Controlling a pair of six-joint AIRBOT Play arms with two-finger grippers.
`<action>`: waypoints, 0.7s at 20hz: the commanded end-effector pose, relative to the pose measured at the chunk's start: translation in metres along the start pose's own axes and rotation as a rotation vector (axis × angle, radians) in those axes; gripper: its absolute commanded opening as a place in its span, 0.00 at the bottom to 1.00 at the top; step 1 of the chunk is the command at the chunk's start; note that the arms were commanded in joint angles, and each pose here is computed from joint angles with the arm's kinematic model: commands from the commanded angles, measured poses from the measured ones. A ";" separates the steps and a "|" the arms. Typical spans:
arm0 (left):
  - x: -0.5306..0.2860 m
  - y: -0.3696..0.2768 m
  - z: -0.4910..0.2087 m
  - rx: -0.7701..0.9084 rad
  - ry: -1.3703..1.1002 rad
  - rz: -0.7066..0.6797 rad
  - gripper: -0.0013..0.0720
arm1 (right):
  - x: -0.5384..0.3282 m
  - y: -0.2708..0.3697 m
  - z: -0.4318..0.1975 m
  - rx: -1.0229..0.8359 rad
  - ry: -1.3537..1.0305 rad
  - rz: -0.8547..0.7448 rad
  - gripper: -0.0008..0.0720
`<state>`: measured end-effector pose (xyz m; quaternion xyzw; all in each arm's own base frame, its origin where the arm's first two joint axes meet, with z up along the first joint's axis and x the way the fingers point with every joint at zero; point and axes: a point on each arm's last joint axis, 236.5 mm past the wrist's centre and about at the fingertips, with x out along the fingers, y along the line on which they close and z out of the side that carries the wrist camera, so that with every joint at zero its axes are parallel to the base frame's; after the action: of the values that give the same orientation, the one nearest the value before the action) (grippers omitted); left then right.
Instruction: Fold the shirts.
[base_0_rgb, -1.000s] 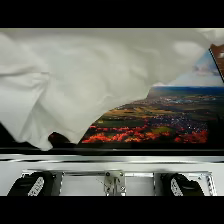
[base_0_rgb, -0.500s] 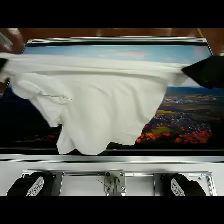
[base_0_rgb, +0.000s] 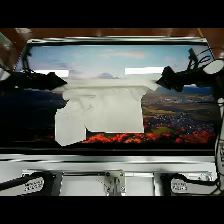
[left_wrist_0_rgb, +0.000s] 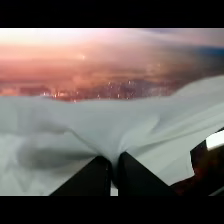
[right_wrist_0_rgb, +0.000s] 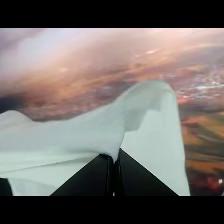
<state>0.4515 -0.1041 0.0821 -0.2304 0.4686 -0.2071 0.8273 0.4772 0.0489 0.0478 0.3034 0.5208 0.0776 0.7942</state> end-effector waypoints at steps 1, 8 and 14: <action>0.072 0.025 -0.038 -0.189 0.171 -0.051 0.11 | 0.059 -0.036 -0.014 0.025 0.091 -0.070 0.10; -0.025 0.098 -0.054 -0.214 0.373 0.071 0.73 | 0.001 -0.043 -0.026 -0.126 0.170 -0.108 0.81; -0.065 0.166 -0.079 -0.336 0.372 0.214 0.86 | -0.053 -0.109 -0.072 0.003 0.353 -0.215 0.81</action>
<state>0.3909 0.0247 0.0103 -0.2689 0.6434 -0.1111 0.7081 0.4103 -0.0172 0.0146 0.2201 0.6342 0.0528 0.7393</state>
